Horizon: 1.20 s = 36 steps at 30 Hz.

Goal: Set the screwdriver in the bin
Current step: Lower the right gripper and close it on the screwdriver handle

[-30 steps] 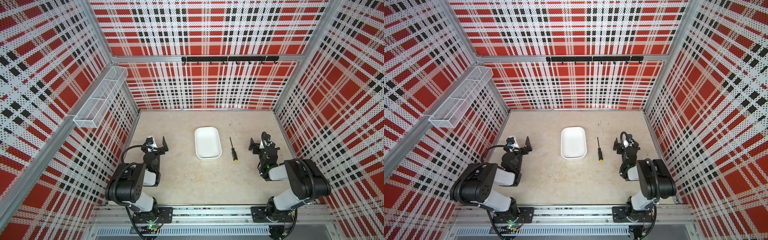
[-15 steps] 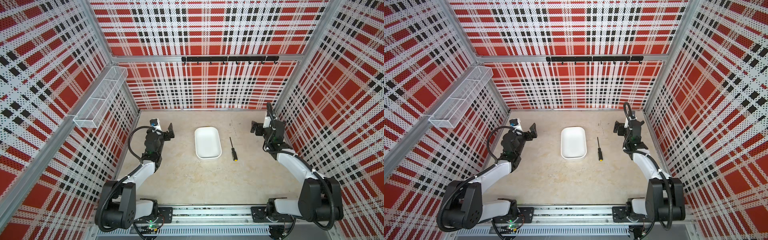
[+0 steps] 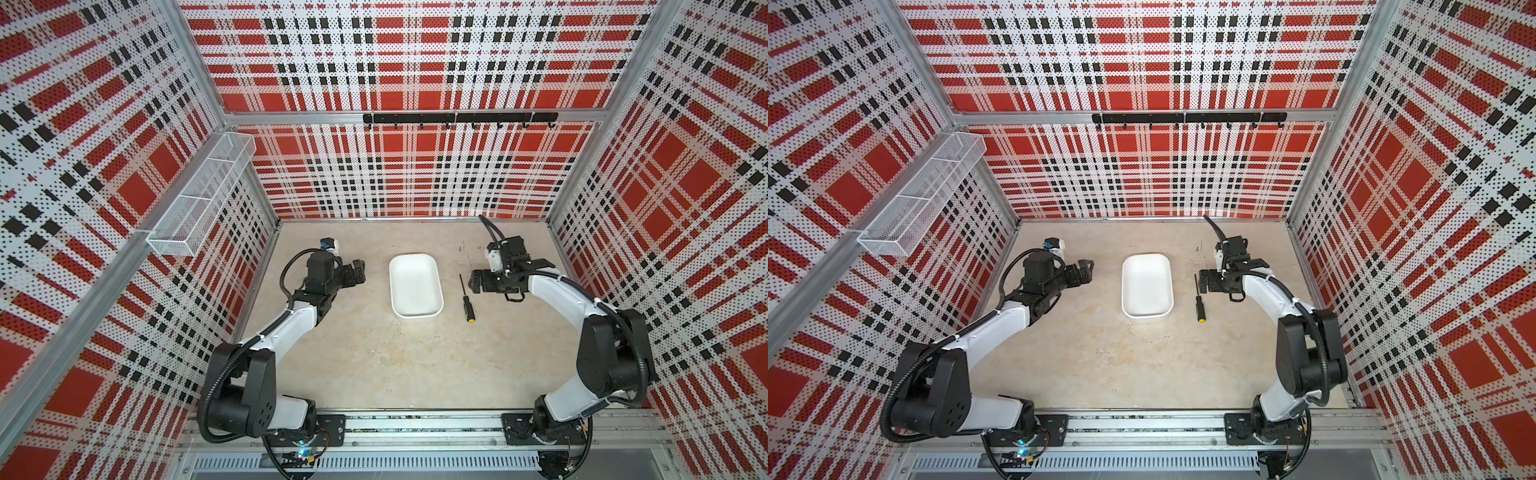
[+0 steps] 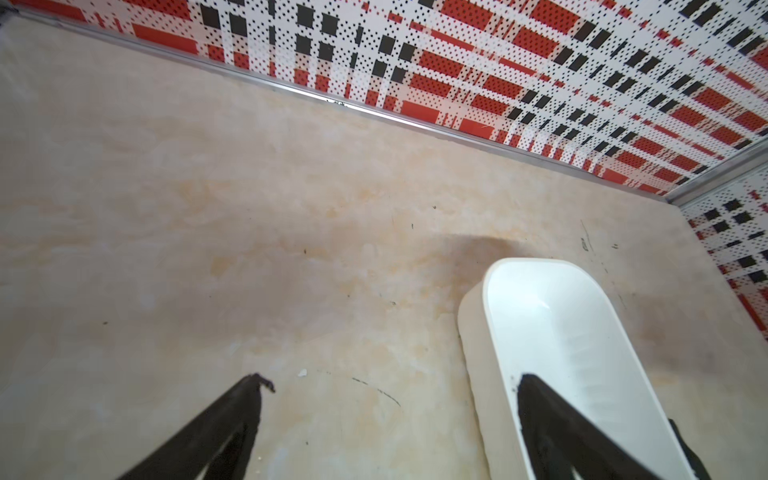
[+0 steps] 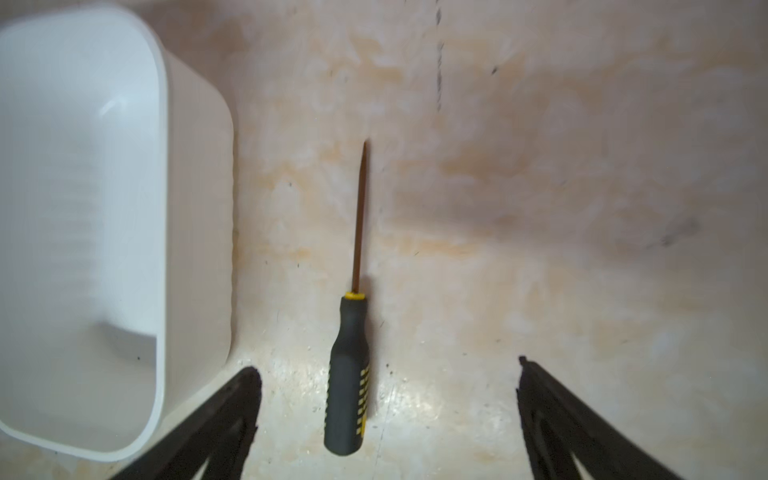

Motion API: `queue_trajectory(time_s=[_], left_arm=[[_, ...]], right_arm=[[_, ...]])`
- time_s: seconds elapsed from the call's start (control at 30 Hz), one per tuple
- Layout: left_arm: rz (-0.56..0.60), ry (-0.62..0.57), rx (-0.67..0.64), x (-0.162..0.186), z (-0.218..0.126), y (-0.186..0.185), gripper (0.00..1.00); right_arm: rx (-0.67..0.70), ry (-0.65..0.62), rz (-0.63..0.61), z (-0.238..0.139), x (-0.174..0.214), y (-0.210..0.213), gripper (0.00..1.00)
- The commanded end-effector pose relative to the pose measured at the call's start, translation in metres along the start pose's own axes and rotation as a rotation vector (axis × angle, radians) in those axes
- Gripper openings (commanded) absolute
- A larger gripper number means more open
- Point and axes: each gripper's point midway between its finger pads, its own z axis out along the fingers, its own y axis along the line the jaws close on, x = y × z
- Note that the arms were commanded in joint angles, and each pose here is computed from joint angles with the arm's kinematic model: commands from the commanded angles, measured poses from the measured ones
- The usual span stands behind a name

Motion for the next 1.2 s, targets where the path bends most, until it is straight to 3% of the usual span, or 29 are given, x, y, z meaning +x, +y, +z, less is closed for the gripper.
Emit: queue_trajectory(time_s=[0.0, 0.23, 0.9, 1.17], left_arm=[[-0.081, 0.067, 0.019, 0.026, 0.002, 0.001, 0.98], [-0.097, 0.12, 0.014, 0.049, 0.004, 0.008, 0.98], [-0.087, 0.149, 0.063, 0.057, 0.008, 0.002, 0.98], [-0.081, 0.144, 0.057, 0.056, 0.005, 0.003, 0.98]], right_arm=[[-0.004, 0.074, 0.022, 0.013, 0.023, 0.007, 0.99], [0.003, 0.099, 0.016, 0.028, 0.037, 0.021, 0.97], [0.107, 0.174, -0.004, 0.055, 0.044, 0.02, 0.76], [0.127, 0.237, -0.012, 0.063, 0.056, 0.017, 0.55]])
